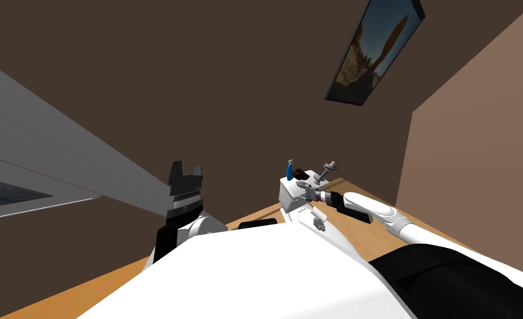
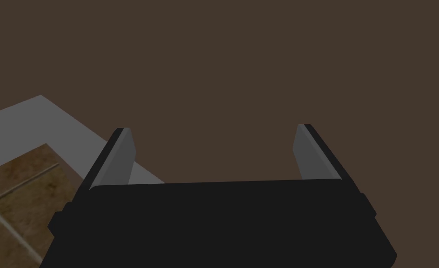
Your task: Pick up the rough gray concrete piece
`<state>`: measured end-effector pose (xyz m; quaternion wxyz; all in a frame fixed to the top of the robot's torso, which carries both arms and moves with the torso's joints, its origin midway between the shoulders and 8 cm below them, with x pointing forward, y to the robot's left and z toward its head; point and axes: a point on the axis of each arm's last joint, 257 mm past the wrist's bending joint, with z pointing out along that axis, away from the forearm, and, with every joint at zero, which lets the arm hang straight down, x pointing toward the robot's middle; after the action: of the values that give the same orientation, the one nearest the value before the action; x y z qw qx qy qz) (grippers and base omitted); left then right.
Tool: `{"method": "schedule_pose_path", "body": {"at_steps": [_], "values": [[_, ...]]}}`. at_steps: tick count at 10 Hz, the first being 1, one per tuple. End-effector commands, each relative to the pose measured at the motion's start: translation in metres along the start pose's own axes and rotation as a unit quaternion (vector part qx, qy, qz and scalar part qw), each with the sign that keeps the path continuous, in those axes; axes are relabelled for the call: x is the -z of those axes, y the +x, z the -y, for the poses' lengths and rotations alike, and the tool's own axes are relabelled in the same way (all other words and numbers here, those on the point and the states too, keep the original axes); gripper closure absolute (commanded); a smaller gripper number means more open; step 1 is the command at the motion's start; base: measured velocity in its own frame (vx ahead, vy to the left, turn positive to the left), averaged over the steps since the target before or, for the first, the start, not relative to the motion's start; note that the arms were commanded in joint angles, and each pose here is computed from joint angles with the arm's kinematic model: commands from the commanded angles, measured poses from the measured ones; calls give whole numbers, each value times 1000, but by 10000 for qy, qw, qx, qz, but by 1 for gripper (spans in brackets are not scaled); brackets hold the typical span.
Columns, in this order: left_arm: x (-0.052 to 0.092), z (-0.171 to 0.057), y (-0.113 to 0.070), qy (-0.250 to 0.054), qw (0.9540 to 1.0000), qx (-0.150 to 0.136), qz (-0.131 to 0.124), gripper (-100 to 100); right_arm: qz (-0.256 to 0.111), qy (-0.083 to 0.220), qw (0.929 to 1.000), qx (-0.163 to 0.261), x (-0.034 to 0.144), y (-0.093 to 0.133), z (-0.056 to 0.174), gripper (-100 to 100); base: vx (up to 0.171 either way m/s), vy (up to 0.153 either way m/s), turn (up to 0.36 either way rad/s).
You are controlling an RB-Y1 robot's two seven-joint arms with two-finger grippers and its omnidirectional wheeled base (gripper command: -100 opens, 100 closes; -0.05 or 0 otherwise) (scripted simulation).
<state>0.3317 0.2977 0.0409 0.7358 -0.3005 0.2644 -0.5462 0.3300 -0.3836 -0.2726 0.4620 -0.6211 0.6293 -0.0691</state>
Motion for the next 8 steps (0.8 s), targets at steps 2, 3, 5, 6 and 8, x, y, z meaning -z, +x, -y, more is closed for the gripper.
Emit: {"method": "schedule_pose_path", "body": {"at_steps": [2,3,5,6,8], "values": [[0,0,0,0,10000,0,0,0,-425,-461,9963,581,16,32,-8,-100,54,-4,96],[0,0,0,0,10000,0,0,0,-562,-621,9936,756,22,43,-10,-100,57,-14,80],[0,0,0,0,10000,0,0,0,-801,-910,9871,1043,35,62,-12,-100,56,-7,59],[0,0,0,0,10000,0,0,0,-902,-1038,9837,1157,41,70,-14,-100,55,-19,49],[0,0,0,0,10000,-1,0,0,-1068,-1256,9773,1332,51,83,-16,-100,47,-20,35]]}}
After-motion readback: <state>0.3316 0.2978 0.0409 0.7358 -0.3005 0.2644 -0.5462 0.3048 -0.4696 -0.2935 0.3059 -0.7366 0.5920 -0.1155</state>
